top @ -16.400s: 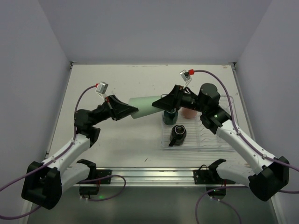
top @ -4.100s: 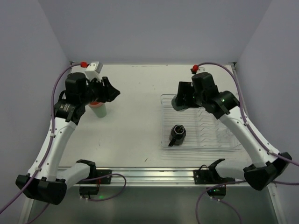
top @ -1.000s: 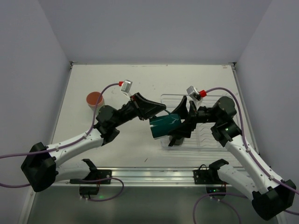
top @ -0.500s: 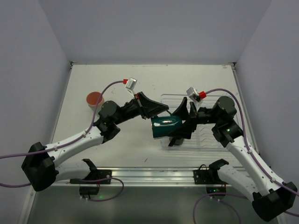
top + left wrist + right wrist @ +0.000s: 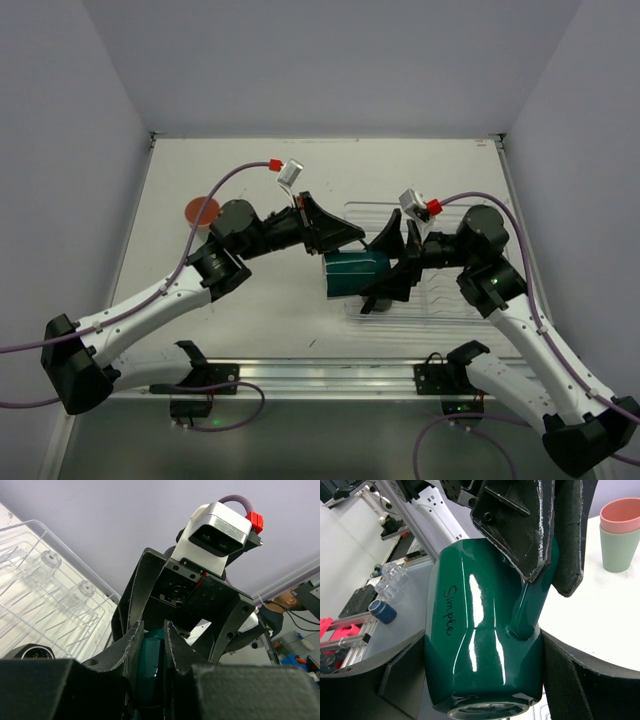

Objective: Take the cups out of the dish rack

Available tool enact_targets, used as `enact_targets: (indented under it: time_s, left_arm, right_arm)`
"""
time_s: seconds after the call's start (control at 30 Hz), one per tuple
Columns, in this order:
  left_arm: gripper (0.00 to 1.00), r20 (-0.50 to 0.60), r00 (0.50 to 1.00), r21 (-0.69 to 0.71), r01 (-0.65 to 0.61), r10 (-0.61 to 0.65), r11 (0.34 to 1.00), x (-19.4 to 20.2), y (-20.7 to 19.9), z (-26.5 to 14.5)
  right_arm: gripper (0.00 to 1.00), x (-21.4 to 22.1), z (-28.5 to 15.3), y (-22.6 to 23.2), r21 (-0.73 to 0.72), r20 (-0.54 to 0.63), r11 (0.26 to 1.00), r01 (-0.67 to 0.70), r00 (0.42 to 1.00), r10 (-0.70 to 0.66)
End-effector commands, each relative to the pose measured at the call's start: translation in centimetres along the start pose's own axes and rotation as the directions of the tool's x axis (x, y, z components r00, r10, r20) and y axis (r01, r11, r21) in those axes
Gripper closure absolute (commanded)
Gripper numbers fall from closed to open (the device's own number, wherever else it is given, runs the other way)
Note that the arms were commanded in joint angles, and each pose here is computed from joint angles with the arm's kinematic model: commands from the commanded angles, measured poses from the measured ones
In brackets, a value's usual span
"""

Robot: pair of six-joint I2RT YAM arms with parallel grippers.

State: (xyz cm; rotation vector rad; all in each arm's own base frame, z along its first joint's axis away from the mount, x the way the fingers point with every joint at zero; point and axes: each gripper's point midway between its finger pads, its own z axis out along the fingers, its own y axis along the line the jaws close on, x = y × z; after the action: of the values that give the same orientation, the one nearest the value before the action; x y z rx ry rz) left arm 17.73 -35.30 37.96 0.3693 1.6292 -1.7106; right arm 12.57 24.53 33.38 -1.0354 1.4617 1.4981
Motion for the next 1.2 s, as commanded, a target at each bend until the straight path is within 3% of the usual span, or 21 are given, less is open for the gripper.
enact_targets:
  time_s: [0.0,0.07,0.1,0.43,0.57,0.67,0.7,0.83,0.97,1.17]
  left_arm:
    - [1.0,-0.028,0.997,0.028,-0.071,0.072,0.997,-0.2,-1.2,-0.9]
    - [1.0,-0.027,0.997,0.034,-0.078,0.079,0.996,-0.4,-1.3,-0.9]
    - [1.0,-0.036,0.996,0.039,-0.078,0.079,0.996,-0.2,-1.3,-1.0]
    - [1.0,-0.037,0.994,0.093,-0.1,0.103,0.991,-1.4,-1.5,-2.5]
    - [1.0,-0.045,0.986,-0.087,-0.165,0.162,0.982,-3.3,1.6,-3.7]
    - [1.0,-0.14,0.977,-0.274,-0.195,0.162,0.942,-3.1,5.3,-4.8]
    - [1.0,-0.202,0.969,-0.351,-0.208,0.143,0.913,-2.2,7.1,-5.7]
    - [1.0,-0.275,0.952,-0.518,-0.266,0.137,0.813,-2.6,10.6,-7.0]
    - [1.0,-0.354,0.93,-0.676,-0.324,0.095,0.662,-2.6,15.3,-8.7]
    - [1.0,-0.452,0.892,-0.788,-0.397,-0.005,0.471,-3.1,19.9,-10.4]
  right_arm:
    - [0.28,-3.9,-0.8,-1.4,0.17,0.096,0.983,0.065,0.992,-0.082]
    - [0.03,-3.9,-1.0,-1.6,0.199,0.099,0.979,0.051,0.992,-0.072]
    - [0.01,-3.9,-1.0,-1.6,0.203,0.098,0.977,0.06,0.992,-0.081]
    - [0.01,-4.2,-1.6,-2.2,0.26,0.089,0.963,0.072,0.991,-0.098]
    - [0.01,-4.3,-2.4,-3.6,0.368,0.102,0.929,0.05,0.99,-0.094]
    - [0.01,-4.1,-3.0,-4.4,0.429,0.104,0.903,0.021,0.992,-0.072]
    - [0.01,-4.1,-3.1,-4.5,0.444,0.102,0.896,0.008,0.993,-0.06]
    - [0.01,-3.9,-3.6,-5.8,0.503,0.097,0.864,-0.024,0.995,-0.029]
    - [0.01,-3.2,-3.9,-6.8,0.54,0.083,0.84,-0.043,0.997,-0.002]
    - [0.01,-2.0,-4.2,-8.1,0.577,0.074,0.814,-0.065,0.997,0.027]
